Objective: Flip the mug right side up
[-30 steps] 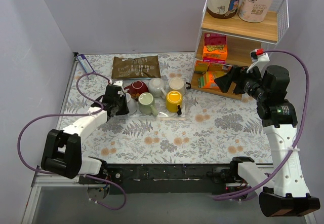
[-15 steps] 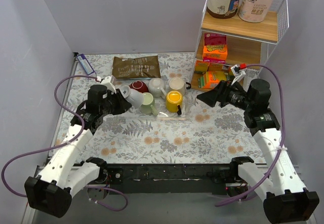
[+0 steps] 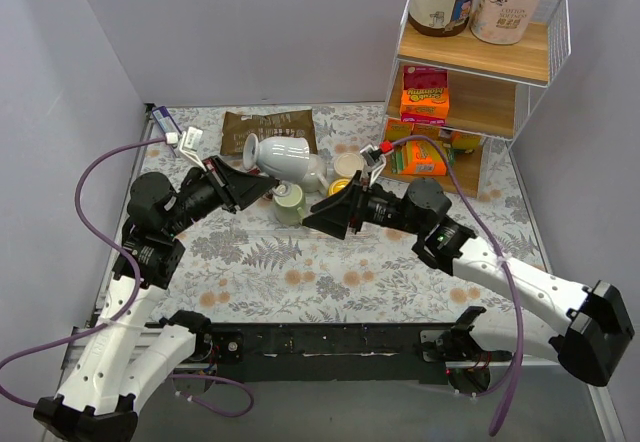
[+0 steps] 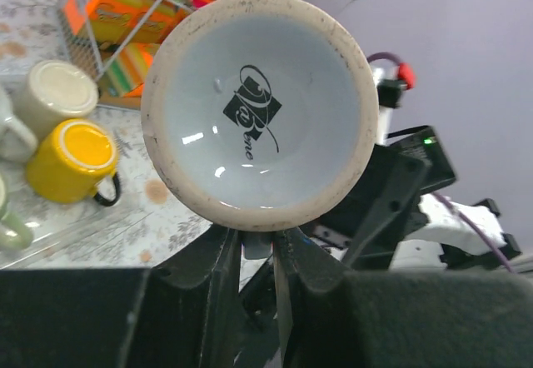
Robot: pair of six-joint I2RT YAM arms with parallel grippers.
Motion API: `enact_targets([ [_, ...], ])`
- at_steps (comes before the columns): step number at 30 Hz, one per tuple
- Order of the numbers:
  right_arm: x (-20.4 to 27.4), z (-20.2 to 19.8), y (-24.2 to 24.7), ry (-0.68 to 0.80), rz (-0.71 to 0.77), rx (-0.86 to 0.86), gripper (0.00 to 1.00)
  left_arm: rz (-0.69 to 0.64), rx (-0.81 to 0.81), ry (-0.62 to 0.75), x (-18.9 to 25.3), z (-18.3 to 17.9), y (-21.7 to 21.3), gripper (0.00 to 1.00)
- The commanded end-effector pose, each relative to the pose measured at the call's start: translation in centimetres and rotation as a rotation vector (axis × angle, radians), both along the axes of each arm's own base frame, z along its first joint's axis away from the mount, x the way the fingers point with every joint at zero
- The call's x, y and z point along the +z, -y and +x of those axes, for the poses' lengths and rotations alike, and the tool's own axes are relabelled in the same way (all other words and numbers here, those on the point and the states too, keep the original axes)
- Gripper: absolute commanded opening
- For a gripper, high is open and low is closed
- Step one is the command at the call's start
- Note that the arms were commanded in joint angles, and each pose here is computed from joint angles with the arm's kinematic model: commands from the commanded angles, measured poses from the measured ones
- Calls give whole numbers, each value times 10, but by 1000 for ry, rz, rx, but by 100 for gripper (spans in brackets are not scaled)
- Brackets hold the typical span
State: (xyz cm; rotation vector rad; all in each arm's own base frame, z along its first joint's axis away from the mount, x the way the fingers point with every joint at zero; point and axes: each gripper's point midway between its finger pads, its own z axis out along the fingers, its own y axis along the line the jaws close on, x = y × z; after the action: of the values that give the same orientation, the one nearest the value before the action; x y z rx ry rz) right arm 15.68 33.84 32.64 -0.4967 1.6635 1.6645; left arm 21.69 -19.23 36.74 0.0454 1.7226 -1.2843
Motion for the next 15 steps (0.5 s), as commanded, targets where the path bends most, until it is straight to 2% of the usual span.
enact_targets([
  [1, 63, 13, -16, 105, 208, -83, 91, -176, -107, 206, 80, -30, 6, 0],
  [3, 81, 9, -20, 146, 279, -82, 90, -229, -134, 179, 81, -34, 8, 0],
  [4, 85, 11, -22, 155, 293, -88, 89, -256, -141, 218, 89, -37, 7, 0],
  [7, 92, 15, -27, 167, 360, -104, 87, -311, -149, 225, 93, -41, 6, 0],
  [9, 104, 15, -23, 192, 416, -113, 87, -316, -152, 217, 92, -40, 6, 0],
  [15, 119, 9, -28, 215, 446, -79, 83, -314, -144, 220, 88, -38, 6, 0],
])
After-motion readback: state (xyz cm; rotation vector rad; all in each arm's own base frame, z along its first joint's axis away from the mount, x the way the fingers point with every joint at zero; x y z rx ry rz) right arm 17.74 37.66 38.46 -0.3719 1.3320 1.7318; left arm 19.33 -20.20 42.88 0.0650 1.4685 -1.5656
